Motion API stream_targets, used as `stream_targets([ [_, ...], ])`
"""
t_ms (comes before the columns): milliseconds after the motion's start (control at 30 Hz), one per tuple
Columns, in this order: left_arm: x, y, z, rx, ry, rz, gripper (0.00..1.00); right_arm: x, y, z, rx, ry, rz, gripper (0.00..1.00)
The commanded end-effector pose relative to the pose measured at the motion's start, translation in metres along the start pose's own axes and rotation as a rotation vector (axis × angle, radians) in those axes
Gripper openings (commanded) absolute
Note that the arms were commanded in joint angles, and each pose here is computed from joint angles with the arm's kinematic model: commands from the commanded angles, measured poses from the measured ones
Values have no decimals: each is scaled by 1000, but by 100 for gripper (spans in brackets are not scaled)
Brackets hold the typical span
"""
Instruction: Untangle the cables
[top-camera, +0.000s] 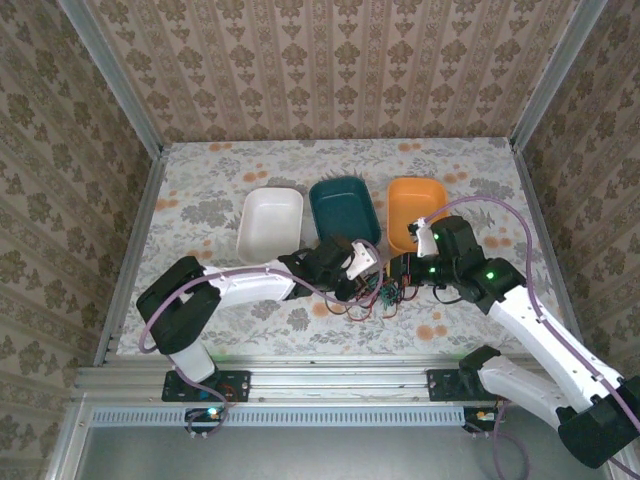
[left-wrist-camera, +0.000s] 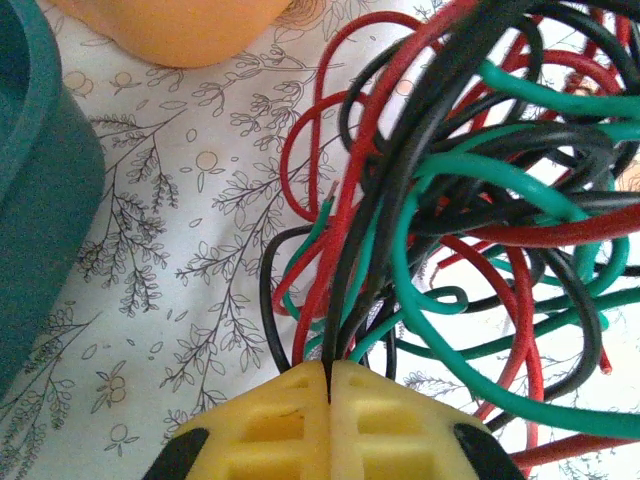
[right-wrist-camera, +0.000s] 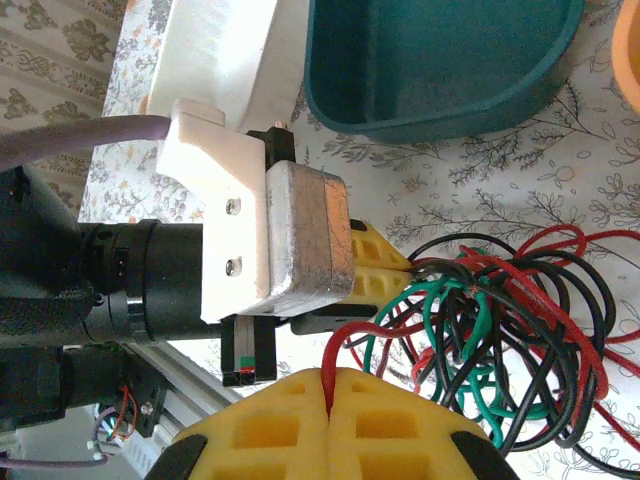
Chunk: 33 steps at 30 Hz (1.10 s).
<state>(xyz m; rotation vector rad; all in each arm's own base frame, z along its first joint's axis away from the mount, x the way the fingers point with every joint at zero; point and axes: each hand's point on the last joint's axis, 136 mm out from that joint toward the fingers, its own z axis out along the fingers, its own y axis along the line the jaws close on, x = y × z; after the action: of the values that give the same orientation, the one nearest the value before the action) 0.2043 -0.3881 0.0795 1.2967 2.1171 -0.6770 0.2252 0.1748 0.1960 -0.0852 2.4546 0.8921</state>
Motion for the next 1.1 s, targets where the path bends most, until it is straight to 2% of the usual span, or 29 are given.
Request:
stream_targets([
  [0, 1, 8, -1, -36, 5, -13, 0, -14, 14, -17, -37, -48, -29, 0],
  [200, 20, 21, -4, -116, 45, -29, 0, -47, 11, -49, 39, -191, -59, 0],
  [367, 37, 31, -5, -177, 80, -51, 0, -86, 6, -91, 130, -398, -78, 0],
  [767, 61, 33, -11, -202, 121, -89, 0, -161, 14, -198, 309, -890, -155, 0],
  [867, 65, 33, -11, -212, 123, -98, 0, -176, 20, -212, 317, -957, -165, 0],
  [1067, 63, 32, -14, -219, 96, -107, 0, -204, 17, -191, 312, -901, -147, 0],
])
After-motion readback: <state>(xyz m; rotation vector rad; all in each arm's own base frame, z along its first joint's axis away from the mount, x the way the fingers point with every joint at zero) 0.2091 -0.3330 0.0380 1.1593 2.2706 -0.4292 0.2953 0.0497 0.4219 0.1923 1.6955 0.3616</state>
